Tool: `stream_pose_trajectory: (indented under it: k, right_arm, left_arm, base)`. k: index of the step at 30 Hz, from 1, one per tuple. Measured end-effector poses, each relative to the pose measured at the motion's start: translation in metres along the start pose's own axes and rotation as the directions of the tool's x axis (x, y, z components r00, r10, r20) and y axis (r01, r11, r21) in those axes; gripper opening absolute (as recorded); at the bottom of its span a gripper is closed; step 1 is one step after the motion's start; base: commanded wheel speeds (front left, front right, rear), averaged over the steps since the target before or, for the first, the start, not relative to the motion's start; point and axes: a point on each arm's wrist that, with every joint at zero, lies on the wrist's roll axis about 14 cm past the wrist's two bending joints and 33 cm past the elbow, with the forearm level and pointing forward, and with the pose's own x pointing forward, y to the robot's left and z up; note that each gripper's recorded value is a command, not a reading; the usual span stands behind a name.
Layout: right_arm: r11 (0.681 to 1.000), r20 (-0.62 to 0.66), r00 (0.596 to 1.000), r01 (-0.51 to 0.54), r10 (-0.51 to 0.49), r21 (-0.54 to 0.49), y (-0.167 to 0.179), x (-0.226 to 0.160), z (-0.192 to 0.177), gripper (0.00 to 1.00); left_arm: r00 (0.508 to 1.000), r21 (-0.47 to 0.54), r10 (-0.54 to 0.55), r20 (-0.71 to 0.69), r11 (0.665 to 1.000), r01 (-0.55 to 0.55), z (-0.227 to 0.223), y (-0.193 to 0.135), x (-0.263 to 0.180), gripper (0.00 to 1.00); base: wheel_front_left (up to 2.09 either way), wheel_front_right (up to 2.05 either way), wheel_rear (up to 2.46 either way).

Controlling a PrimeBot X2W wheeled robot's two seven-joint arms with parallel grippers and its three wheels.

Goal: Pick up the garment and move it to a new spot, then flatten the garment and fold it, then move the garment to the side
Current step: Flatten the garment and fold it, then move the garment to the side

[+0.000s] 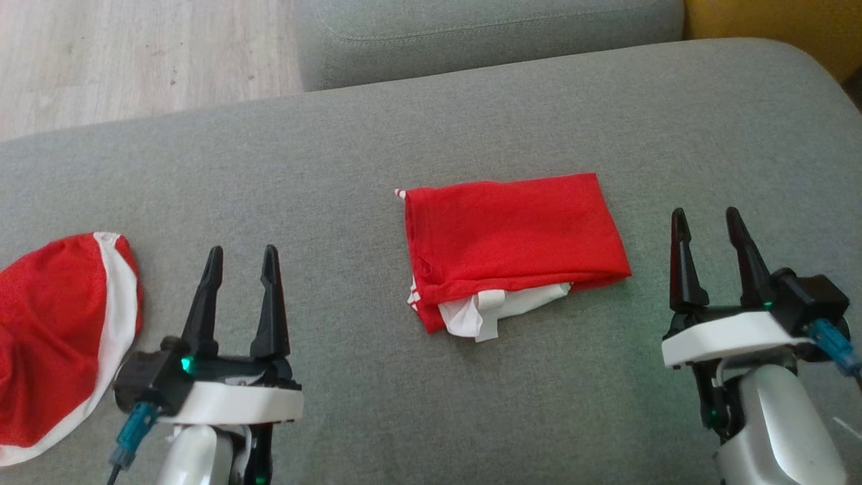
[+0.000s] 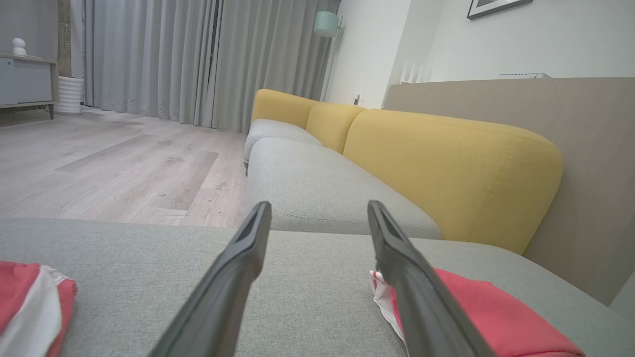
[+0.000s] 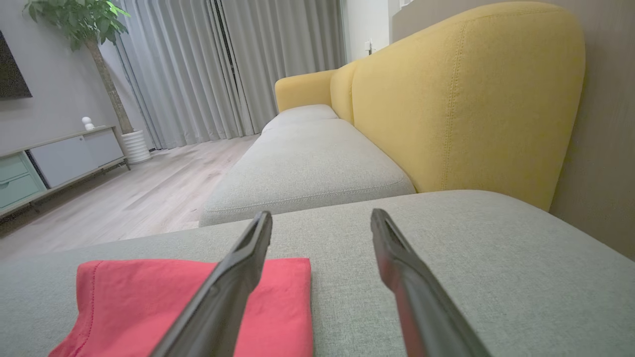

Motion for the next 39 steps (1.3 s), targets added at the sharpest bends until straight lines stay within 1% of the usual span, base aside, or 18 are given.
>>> stream_pose_trajectory:
  k: [9, 13, 18, 21, 26, 31, 34, 35, 36, 37, 39]
  right_arm:
    - [1.000, -0.007, 1.000, 0.002, -0.001, 0.017, 0.000, -0.001, -0.004, 1.00]
    - [1.000, -0.062, 0.998, 0.014, -0.014, -0.003, -0.005, 0.005, -0.020, 1.00]
    - [1.000, -0.162, 0.987, 0.018, -0.019, -0.006, -0.006, 0.024, -0.042, 1.00]
    - [1.000, -0.242, 0.970, 0.020, -0.018, 0.004, -0.004, 0.032, -0.064, 1.00]
    - [1.000, -0.377, 0.926, 0.015, -0.006, 0.021, 0.003, 0.036, -0.104, 1.00]
    - [0.998, -0.467, 0.883, -0.024, 0.048, 0.058, 0.024, 0.042, -0.133, 1.00]
    - [0.997, -0.483, 0.872, -0.054, 0.075, 0.057, 0.033, 0.050, -0.138, 1.00]
    - [0.996, -0.485, 0.871, -0.067, 0.084, 0.051, 0.035, 0.052, -0.138, 0.95]
    - [0.996, -0.481, 0.872, -0.077, 0.088, 0.042, 0.036, 0.055, -0.136, 0.10]
    - [0.996, -0.477, 0.874, -0.086, 0.090, 0.030, 0.037, 0.057, -0.134, 0.00]
    - [0.996, -0.468, 0.879, -0.093, 0.088, 0.012, 0.036, 0.056, -0.132, 0.00]
  left_arm:
    - [1.000, -0.002, 0.003, -0.007, 1.000, -0.003, -0.003, 0.001, 0.001, 1.00]
    - [1.000, -0.006, 0.007, -0.016, 1.000, -0.007, -0.007, 0.003, 0.003, 1.00]
    - [0.999, -0.008, 0.012, -0.031, 1.000, -0.013, -0.013, 0.007, 0.007, 1.00]
    - [0.999, -0.007, 0.022, -0.036, 1.000, -0.022, -0.016, 0.011, 0.009, 1.00]
    - [0.998, -0.005, 0.038, -0.048, 0.999, -0.038, -0.020, 0.019, 0.012, 1.00]
    - [0.997, 0.001, 0.056, -0.054, 0.998, -0.056, -0.023, 0.028, 0.016, 1.00]
    - [0.996, 0.003, 0.065, -0.059, 0.998, -0.065, -0.025, 0.032, 0.017, 1.00]
    - [0.996, 0.003, 0.065, -0.060, 0.998, -0.065, -0.025, 0.032, 0.017, 1.00]
    - [0.996, 0.003, 0.064, -0.059, 0.998, -0.064, -0.025, 0.032, 0.018, 1.00]
    - [0.996, 0.002, 0.062, -0.059, 0.998, -0.062, -0.025, 0.031, 0.018, 1.00]
    - [0.997, 0.000, 0.054, -0.059, 0.999, -0.054, -0.026, 0.028, 0.019, 1.00]
  base:
    - [0.00, 0.00, 0.00]
    - [0.00, 0.00, 0.00]
    - [0.00, 0.00, 0.00]
    - [0.00, 0.00, 0.00]
    - [0.00, 0.00, 0.00]
    - [0.00, 0.00, 0.00]
    - [0.00, 0.00, 0.00]
    - [0.00, 0.00, 0.00]
    - [0.00, 0.00, 0.00]
    - [0.00, 0.00, 0.00]
    - [0.00, 0.00, 0.00]
